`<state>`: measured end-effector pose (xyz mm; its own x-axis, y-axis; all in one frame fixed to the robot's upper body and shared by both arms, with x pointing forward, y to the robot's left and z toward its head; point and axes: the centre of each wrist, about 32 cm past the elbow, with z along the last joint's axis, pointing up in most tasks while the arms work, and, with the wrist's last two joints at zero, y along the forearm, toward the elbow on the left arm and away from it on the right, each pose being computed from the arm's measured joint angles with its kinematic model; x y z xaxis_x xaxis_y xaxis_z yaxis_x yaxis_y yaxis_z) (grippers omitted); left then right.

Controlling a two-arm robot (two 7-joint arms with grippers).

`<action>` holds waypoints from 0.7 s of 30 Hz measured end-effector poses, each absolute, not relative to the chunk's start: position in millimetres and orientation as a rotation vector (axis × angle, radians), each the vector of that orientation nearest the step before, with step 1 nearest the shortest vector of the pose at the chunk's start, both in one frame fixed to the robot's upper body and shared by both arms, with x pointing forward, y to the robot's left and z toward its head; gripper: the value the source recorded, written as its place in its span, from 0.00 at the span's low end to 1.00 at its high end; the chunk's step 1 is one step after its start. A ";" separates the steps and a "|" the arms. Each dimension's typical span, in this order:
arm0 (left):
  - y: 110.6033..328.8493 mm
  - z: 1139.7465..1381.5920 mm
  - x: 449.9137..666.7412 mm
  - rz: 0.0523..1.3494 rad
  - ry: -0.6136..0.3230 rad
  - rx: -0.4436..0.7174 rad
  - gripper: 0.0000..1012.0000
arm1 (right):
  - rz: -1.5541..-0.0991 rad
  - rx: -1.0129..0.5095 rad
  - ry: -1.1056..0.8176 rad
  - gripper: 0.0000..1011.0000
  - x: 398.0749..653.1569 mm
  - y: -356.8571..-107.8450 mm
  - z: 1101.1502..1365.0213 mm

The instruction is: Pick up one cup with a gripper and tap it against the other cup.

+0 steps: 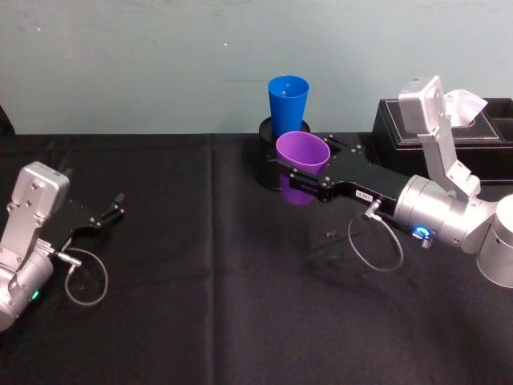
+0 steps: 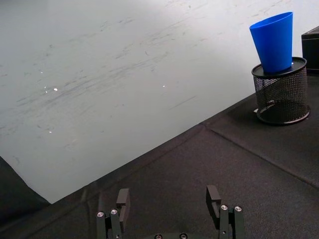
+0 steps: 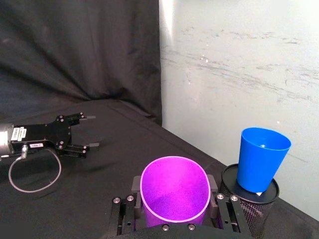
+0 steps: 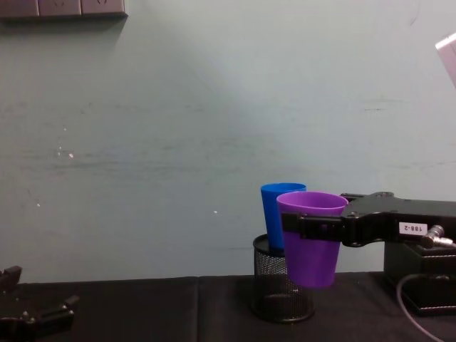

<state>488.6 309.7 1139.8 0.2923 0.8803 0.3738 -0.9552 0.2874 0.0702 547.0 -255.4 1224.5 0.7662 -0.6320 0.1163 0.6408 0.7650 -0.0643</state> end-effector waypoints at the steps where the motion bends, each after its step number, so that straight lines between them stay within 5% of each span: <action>1: 309.7 1139.8 488.6 1.248 -0.285 0.304 0.99 | -0.692 -0.102 -0.090 0.73 547.0 -255.4 1224.5; 21: 309.6 1139.8 488.6 1.248 -0.285 0.304 0.99 | -0.732 -0.124 -0.072 0.73 561.0 -250.2 1226.9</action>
<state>488.6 309.6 1139.8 0.2923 0.8803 0.3737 -0.9552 0.2874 0.0702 561.0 -250.2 1226.9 0.7418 -0.6618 0.1085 0.6703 0.7369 -0.0876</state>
